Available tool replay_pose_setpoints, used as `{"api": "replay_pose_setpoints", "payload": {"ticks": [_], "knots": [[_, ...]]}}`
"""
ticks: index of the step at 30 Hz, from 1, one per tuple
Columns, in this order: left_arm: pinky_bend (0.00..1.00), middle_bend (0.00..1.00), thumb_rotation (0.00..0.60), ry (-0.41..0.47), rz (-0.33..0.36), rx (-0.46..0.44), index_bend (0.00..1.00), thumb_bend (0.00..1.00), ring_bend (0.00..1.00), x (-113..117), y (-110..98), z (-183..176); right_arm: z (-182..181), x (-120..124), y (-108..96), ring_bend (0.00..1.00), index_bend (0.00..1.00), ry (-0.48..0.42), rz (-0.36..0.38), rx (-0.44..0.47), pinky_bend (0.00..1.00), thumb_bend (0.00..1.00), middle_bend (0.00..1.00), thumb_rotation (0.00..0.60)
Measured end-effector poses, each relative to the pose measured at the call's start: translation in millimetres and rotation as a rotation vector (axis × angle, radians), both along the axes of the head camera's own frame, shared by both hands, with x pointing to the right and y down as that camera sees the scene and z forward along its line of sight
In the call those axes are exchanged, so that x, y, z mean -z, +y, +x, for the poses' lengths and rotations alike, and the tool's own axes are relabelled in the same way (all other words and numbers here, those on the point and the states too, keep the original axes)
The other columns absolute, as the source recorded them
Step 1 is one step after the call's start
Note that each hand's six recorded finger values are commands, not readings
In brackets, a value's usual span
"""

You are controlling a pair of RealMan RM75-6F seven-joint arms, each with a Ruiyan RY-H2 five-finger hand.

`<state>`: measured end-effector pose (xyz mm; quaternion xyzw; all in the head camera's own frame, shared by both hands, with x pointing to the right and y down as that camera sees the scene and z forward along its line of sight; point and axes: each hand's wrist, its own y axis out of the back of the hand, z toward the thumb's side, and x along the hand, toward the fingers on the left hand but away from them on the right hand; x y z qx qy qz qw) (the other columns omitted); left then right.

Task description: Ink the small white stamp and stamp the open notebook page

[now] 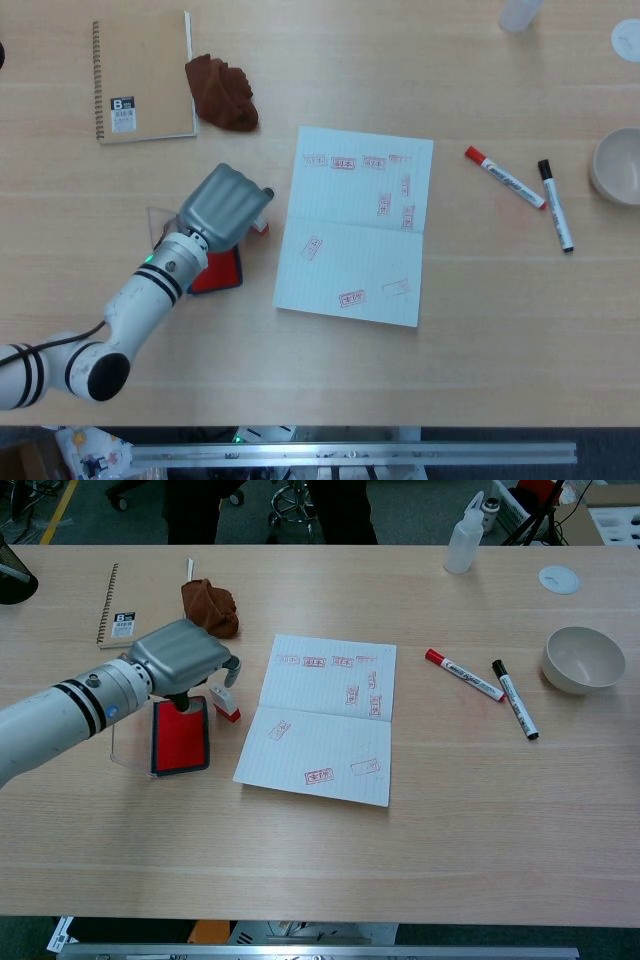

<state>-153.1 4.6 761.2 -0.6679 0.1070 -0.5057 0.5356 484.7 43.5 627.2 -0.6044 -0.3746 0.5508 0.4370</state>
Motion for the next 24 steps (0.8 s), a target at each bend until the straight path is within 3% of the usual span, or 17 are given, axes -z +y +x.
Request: {"api": "replay_pose_setpoints", "payload": {"ticks": [8,24], "knots": [[1.00,1.00,0.600,-0.007,-0.006,0.025,0.44,0.21,1.00,-7,10,3,4,-1,2,0.27,0.21,0.000,-0.006,-0.004,0.40,0.15,0.36,0.600],[1.00,1.00,0.600,-0.001,-0.009,0.026,0.48,0.22,1.00,-15,9,10,11,1,5,0.27,0.21,0.008,-0.009,-0.020,0.40,0.15,0.36,0.600]]}}
